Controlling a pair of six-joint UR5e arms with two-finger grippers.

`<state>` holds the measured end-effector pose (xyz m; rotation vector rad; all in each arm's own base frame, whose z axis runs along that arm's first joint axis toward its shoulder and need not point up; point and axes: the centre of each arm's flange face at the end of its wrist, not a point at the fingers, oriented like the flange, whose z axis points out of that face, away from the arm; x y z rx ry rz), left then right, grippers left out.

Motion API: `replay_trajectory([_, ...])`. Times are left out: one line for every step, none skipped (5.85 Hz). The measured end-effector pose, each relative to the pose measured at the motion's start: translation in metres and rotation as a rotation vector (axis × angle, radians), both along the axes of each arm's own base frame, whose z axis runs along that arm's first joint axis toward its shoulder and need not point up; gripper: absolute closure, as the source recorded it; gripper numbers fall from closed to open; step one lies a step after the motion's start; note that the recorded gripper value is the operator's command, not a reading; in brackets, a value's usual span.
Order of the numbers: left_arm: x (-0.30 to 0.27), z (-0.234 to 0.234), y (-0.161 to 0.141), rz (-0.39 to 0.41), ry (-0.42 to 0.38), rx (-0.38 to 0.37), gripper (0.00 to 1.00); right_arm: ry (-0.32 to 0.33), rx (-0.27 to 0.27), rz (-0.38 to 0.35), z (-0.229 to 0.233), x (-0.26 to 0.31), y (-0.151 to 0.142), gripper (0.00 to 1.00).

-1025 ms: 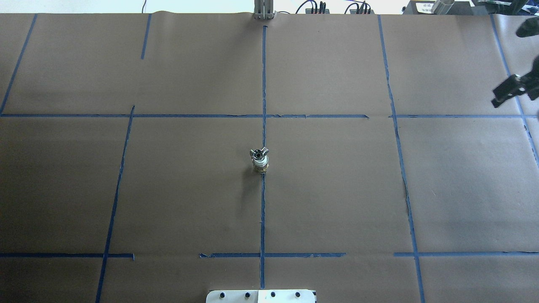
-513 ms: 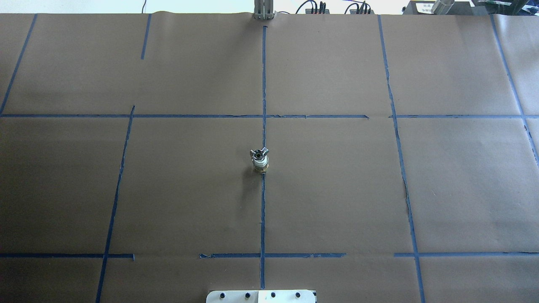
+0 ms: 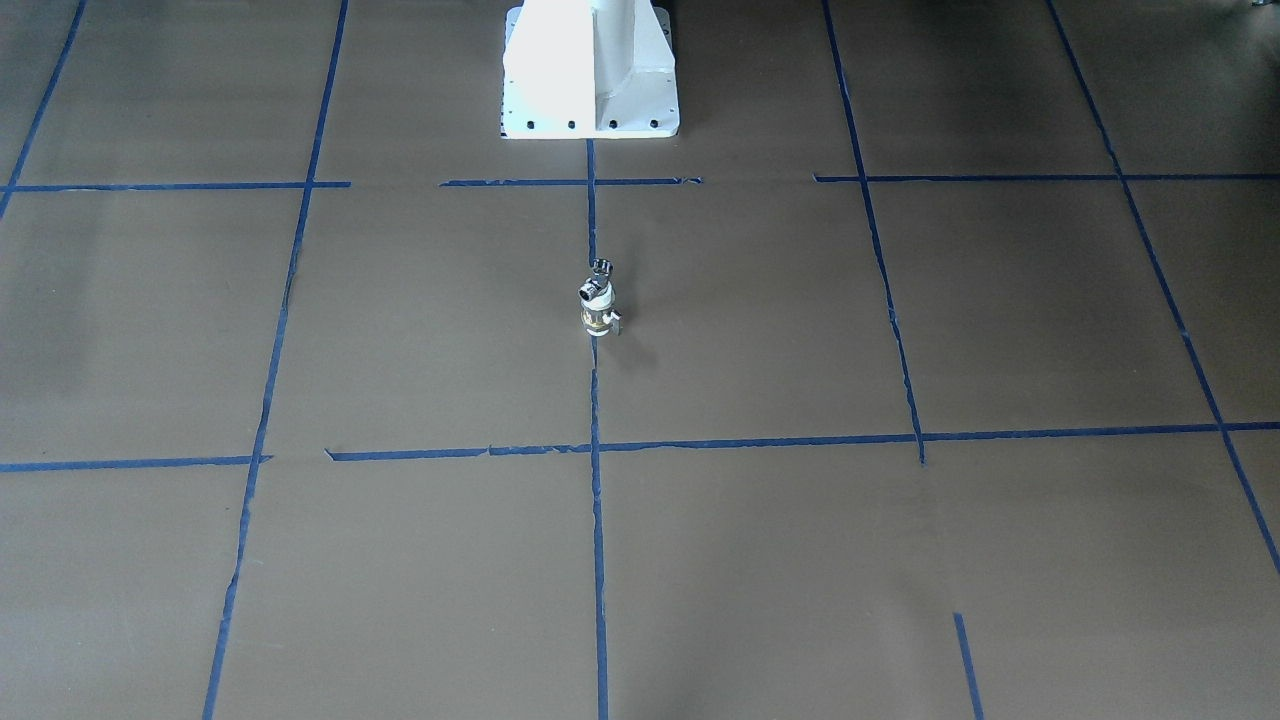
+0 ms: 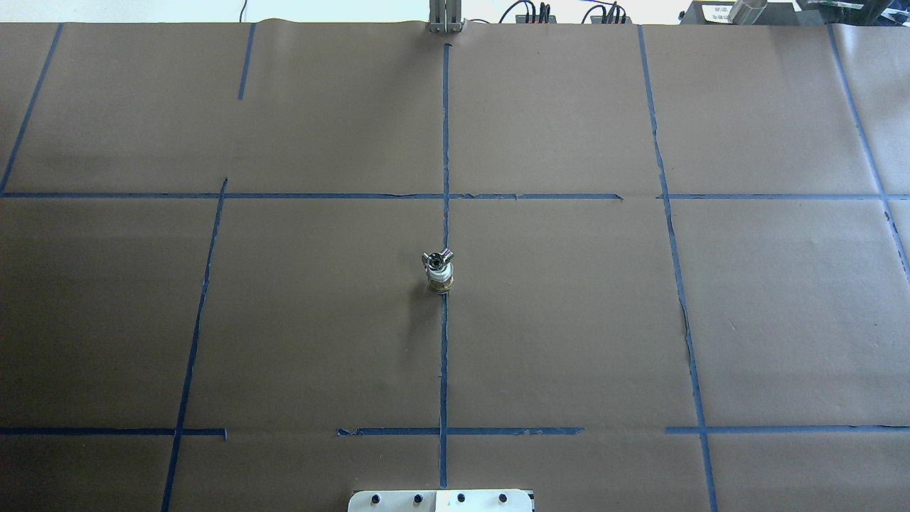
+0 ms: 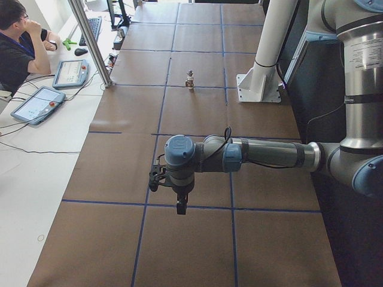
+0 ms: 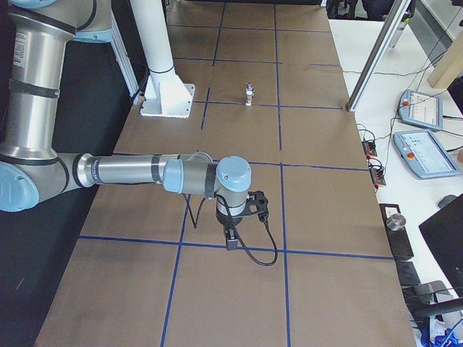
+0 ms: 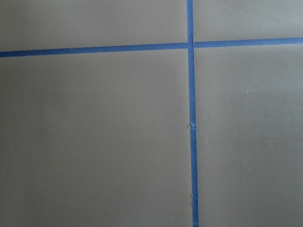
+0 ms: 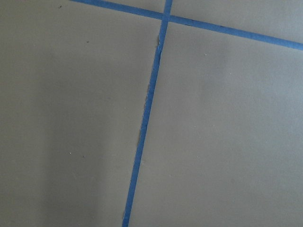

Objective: Assemble PPR valve and pipe with both arms

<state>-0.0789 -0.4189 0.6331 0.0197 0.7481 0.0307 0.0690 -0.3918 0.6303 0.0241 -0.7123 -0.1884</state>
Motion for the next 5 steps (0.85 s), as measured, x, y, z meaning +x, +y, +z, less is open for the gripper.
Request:
replay_trajectory([0.0002,-0.0005,0.0,0.0,0.0,0.002,0.0,-0.009,-0.003,0.003,0.0001,-0.0015,-0.0006,0.0])
replay_trajectory([0.0003,-0.0012,-0.0001,0.001,0.0,0.004,0.0,-0.016,-0.004,0.003,-0.0001,-0.0029,-0.0012,0.0])
replay_trajectory([0.0003,-0.0013,-0.0001,0.001,0.0,0.004,0.0,-0.02,-0.004,0.003,-0.0002,-0.0034,-0.0014,0.0])
replay_trajectory([0.0003,-0.0012,-0.0001,0.001,0.0,0.004,0.0,-0.022,-0.004,0.003,-0.0004,-0.0037,-0.0015,0.0])
replay_trajectory([0.0004,-0.0011,-0.0001,0.001,0.0,0.004,0.0,-0.023,-0.003,0.003,-0.0012,-0.0038,-0.0019,0.0])
